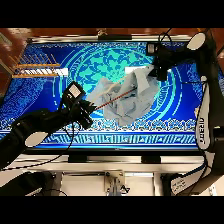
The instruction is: Fold the shirts.
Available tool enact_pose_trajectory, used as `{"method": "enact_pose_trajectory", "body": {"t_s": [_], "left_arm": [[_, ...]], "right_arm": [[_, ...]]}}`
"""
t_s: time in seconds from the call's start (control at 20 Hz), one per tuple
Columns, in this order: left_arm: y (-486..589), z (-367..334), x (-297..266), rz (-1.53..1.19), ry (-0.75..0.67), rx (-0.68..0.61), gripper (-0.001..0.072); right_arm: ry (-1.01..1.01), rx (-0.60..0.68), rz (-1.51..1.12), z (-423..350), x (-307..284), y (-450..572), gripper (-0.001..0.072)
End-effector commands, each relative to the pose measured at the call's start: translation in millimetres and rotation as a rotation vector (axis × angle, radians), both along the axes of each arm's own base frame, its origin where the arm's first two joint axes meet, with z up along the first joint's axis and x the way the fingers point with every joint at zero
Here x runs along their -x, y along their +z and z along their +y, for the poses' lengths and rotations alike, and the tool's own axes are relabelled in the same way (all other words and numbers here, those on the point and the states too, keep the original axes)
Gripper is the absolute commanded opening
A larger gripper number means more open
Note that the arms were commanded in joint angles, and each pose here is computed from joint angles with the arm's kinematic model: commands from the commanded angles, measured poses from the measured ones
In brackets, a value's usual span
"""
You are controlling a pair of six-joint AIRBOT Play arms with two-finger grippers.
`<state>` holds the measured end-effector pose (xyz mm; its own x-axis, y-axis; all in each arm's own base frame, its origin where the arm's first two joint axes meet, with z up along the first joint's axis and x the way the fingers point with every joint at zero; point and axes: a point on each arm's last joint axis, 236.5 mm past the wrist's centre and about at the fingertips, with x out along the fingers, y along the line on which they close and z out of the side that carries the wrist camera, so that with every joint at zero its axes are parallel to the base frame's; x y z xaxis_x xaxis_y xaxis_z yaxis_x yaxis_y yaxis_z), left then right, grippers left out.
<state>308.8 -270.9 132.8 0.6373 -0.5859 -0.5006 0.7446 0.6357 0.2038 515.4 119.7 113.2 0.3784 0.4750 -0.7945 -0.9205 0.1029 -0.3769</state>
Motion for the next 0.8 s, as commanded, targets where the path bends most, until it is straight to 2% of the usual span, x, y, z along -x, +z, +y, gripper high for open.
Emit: {"method": "enact_pose_trajectory", "body": {"t_s": [0.0, 0.05, 0.1, 0.35, 0.65, 0.75], "left_arm": [[3.6, 34.5, -29.8, -0.061, 0.089, -0.048, 0.0421], [9.4, 44.6, -40.4, -0.083, 0.125, -0.033, 0.0508], [18.0, 53.8, -51.2, -0.115, 0.158, -0.011, 0.0553], [73.6, 91.0, -91.0, -0.325, 0.286, 0.114, 0.0553], [81.8, 97.5, -95.4, -0.342, 0.313, 0.150, 0.0547], [82.3, 102.8, -97.4, -0.266, 0.377, 0.272, 0.0547]], "right_arm": [[-0.036, -0.019, -0.022, -10.5, 10.7, 29.7, 0.0081], [-0.035, -0.030, -0.030, -11.9, 16.1, 39.7, 0.0081], [-0.044, -0.036, -0.029, -14.1, 22.1, 48.3, 0.0081], [-0.057, -0.050, -0.072, -9.5, 41.7, 85.0, 0.0081], [-0.174, -0.107, -0.157, -13.3, 54.9, 137.7, 0.0080], [-0.223, -0.131, -0.183, -15.9, 63.7, 157.7, 0.0080]]}}
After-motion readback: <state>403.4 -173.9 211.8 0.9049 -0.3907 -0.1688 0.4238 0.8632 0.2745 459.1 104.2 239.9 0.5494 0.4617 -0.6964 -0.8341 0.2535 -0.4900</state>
